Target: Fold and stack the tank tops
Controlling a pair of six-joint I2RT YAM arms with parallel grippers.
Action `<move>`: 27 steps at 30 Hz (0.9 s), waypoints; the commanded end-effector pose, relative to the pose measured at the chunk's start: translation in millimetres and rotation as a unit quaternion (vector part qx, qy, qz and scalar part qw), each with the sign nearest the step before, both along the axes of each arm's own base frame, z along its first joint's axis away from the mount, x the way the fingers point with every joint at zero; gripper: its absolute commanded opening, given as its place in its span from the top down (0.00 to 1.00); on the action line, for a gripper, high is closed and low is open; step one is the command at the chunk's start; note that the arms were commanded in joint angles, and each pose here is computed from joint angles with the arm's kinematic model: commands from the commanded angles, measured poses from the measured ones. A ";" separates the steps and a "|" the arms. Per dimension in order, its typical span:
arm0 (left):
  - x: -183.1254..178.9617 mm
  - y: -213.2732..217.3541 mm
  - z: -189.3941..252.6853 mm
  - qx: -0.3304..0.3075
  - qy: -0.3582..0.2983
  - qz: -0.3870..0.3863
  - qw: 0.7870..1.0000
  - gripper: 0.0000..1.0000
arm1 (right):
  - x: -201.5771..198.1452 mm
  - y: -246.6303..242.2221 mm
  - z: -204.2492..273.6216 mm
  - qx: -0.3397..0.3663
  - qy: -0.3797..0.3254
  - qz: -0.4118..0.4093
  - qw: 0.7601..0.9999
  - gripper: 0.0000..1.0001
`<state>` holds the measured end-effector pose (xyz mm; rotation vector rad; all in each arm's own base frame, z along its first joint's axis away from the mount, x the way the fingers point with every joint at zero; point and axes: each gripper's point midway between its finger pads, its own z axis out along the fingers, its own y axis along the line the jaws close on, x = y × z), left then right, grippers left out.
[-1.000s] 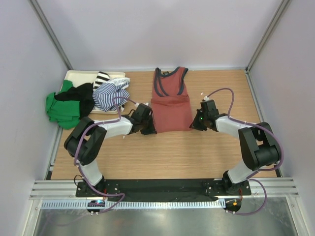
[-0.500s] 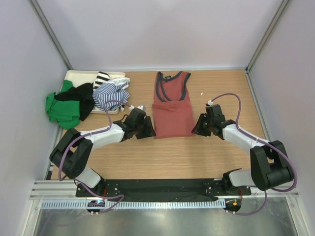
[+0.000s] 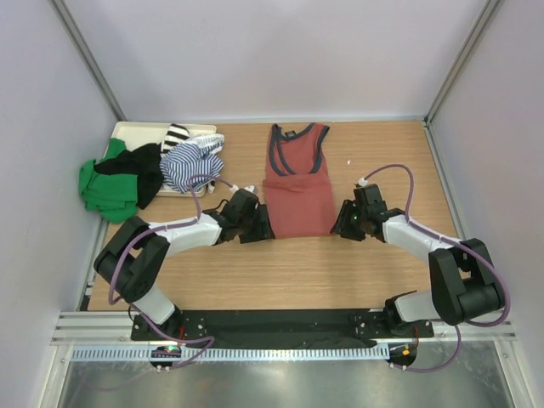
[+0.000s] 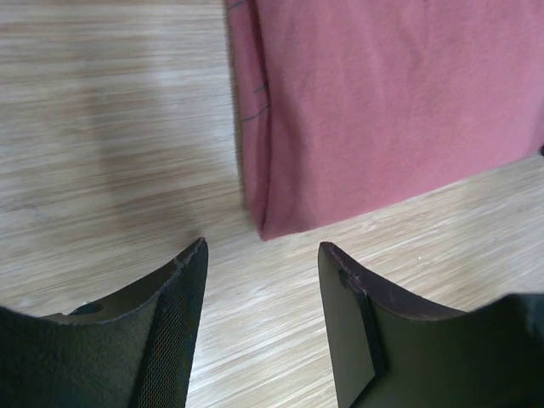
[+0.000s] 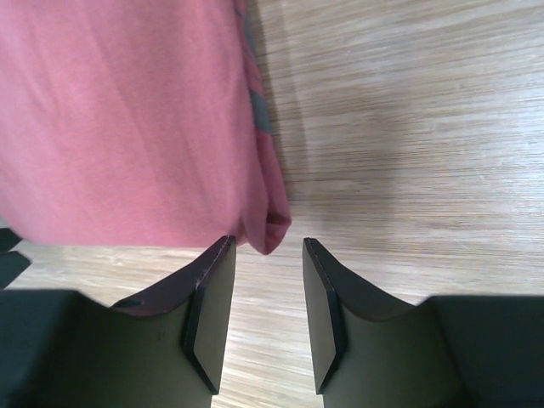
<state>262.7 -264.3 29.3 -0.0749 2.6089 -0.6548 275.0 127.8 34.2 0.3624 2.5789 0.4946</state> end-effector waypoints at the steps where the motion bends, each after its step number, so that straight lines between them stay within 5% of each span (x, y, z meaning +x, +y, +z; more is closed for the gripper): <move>1: 10.5 -16.8 10.4 -0.021 -0.015 -0.004 1.000 0.44 | 12.8 -3.8 -0.3 -0.017 -0.012 -0.004 1.000 0.56; 10: 10.1 -19.2 -7.5 -0.014 0.004 0.006 1.000 0.57 | 17.4 5.8 -18.6 0.001 0.010 0.003 1.000 0.57; 12: 8.1 -18.0 -10.6 -0.013 0.012 0.010 1.000 0.70 | 16.0 7.3 -19.2 0.003 0.013 0.006 1.000 0.60; 16: 6.0 -17.0 -14.5 -0.012 0.016 0.014 1.000 0.82 | 13.3 11.2 -14.6 0.014 0.008 0.019 1.000 0.81; 17: 6.8 -18.1 -13.0 -0.014 0.015 0.014 1.000 1.00 | 12.4 12.9 -12.2 0.018 0.004 0.025 1.000 0.87; 19: 6.1 -19.8 -9.5 -0.018 0.011 0.009 1.000 1.00 | 7.1 18.4 -6.4 0.036 0.003 0.039 0.999 0.99; 27: -15.2 -10.3 46.1 -0.032 -0.022 -0.003 0.999 1.00 | -17.5 19.6 44.7 0.069 -0.031 0.047 0.996 0.99</move>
